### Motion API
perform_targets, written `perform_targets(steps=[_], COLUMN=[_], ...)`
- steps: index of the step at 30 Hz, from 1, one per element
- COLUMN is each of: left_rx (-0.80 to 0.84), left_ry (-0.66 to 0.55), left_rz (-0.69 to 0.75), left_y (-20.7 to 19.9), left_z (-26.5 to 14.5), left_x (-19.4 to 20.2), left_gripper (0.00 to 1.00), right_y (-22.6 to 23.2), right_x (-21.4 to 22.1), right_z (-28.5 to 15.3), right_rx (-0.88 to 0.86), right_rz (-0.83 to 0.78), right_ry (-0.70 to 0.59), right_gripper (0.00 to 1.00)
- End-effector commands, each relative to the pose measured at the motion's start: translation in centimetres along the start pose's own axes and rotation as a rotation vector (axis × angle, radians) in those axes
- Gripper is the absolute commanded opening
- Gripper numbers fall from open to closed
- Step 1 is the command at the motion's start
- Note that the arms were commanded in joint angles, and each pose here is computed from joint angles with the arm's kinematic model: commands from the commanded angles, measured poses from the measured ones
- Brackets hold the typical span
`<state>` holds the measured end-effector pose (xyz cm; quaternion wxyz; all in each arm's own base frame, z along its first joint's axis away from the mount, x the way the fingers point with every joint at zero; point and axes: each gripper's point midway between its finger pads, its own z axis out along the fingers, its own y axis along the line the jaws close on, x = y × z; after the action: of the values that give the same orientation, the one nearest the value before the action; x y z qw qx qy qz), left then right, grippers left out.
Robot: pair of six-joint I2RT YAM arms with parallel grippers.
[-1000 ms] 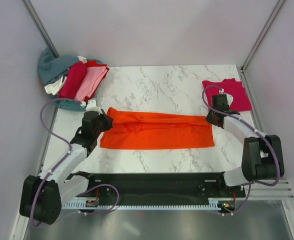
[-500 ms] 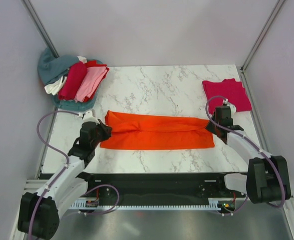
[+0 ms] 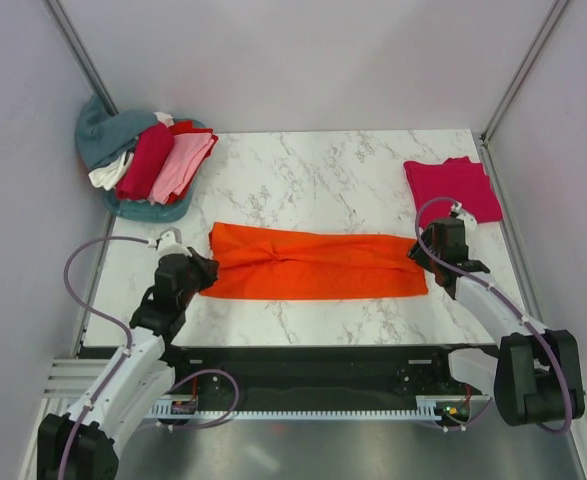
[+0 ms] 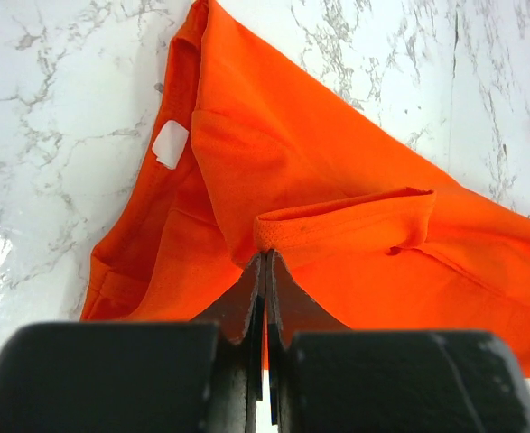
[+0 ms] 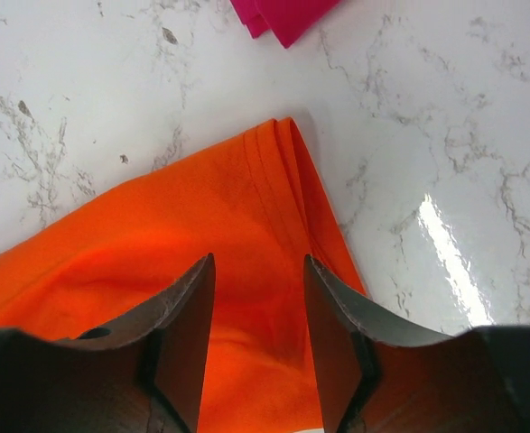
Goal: Fold and stack the t-shirts
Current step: Fold the tshirt
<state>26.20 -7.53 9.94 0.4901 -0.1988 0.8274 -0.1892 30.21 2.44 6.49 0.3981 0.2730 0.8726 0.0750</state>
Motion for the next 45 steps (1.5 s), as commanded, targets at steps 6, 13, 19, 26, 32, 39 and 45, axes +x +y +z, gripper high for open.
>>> perform_targets(steps=[6,13,19,26,32,39,45], left_rx=[-0.075,-0.054,-0.034,-0.001,0.018,0.036,0.063], left_ry=[-0.042,-0.002,-0.019,-0.035,-0.034,-0.03,-0.022], left_rz=[-0.051,-0.024,-0.006,0.001,-0.001,-0.002,-0.007], left_y=[1.6,0.9,0.1,-1.0,-1.6,-1.9,-2.5], left_z=[-0.2,0.2,0.1,-0.1,-0.1,-0.1,-0.1], left_x=[-0.2,0.0,-0.9,-2.0,-2.3,-2.2,-2.2], left_gripper=[0.02,0.02,0.02,0.02,0.02,0.02,0.02], right_y=[1.8,2.1,0.5,-1.2,0.2,-0.2,-0.8], right_x=[-3.0,-2.2,0.1,3.4,4.5,6.1,5.1], right_z=[0.5,1.5,0.4,-1.7,-3.2,-3.0,-2.4], right_rx=[-0.005,-0.004,0.045,0.096,0.033,0.075,0.108], right_rz=[-0.008,-0.025,-0.014,0.07,0.251,0.441,0.55], right_ry=[-0.042,0.012,0.084,0.17,0.139,0.15,0.077], right_gripper=[0.58,0.5,0.47,0.49,0.5,0.49,0.47])
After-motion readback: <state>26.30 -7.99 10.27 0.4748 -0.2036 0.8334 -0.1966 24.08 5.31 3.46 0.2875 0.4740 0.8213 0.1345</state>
